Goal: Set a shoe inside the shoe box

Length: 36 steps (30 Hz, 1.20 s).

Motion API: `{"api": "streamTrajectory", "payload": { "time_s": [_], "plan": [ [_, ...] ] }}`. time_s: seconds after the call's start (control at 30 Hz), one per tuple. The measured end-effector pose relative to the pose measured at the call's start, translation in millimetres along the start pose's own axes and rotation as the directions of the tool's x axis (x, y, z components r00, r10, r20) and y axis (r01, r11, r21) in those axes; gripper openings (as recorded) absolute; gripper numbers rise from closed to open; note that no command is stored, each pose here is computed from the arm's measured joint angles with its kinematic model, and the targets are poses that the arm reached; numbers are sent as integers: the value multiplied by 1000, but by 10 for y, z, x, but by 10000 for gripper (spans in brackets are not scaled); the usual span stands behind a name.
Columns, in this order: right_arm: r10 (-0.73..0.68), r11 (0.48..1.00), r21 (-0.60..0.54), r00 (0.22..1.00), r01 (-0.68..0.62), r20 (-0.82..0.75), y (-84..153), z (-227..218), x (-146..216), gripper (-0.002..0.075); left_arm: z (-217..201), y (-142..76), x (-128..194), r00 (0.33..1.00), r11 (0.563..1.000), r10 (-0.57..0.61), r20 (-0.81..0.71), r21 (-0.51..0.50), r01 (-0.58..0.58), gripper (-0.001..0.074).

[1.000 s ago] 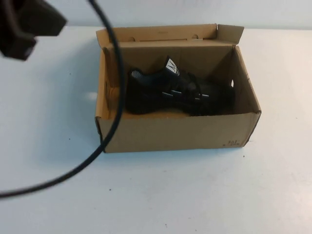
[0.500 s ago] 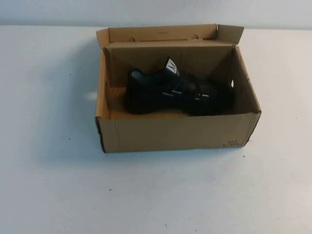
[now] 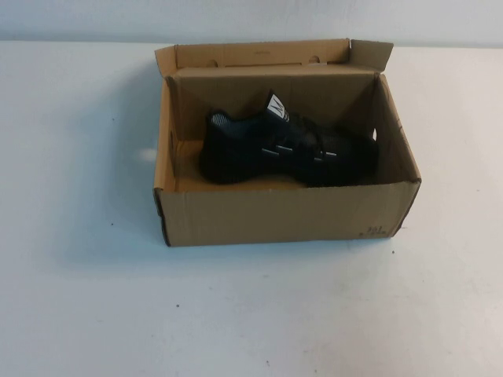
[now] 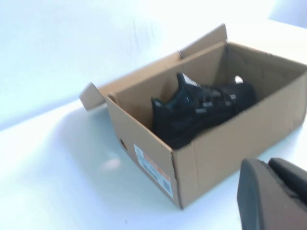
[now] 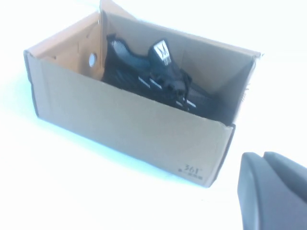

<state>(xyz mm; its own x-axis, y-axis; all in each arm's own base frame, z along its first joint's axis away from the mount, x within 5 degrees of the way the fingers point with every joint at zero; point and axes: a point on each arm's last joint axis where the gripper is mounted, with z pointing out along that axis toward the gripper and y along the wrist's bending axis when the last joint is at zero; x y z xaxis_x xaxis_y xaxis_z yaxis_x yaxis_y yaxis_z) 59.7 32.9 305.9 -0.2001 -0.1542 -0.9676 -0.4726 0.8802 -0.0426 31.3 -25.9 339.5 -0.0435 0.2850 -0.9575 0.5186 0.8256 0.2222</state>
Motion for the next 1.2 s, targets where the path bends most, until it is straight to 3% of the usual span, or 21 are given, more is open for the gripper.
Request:
{"api": "streamTrajectory", "payload": {
  "time_s": [0.13, 0.77, 1.0, 1.13, 1.2],
  "plan": [
    [43, 999, -14, 998, -42, 39, 24, -13, 151, -17, 3, 12, -23, 1000, 1000, 0, 30, -14, 0, -1],
    [98, 993, -42, 982, -106, -162, 75, 163, 690, -17, 52, 4, 61, 1000, 1000, -1, 7, -15, 1, -1],
    [98, 993, -45, 973, -110, -207, 84, 182, 792, -17, 260, 34, 438, 989, 980, 144, 37, -141, -137, -1],
    [97, 993, -49, 967, -112, -235, 91, 183, 832, -17, 320, 20, 586, 973, 967, 179, 143, -206, -148, -1],
    [97, 993, -49, 967, -112, -236, 91, 182, 833, -17, 324, 6, 649, 975, 974, 130, 182, -210, -91, -1]
  ]
}}
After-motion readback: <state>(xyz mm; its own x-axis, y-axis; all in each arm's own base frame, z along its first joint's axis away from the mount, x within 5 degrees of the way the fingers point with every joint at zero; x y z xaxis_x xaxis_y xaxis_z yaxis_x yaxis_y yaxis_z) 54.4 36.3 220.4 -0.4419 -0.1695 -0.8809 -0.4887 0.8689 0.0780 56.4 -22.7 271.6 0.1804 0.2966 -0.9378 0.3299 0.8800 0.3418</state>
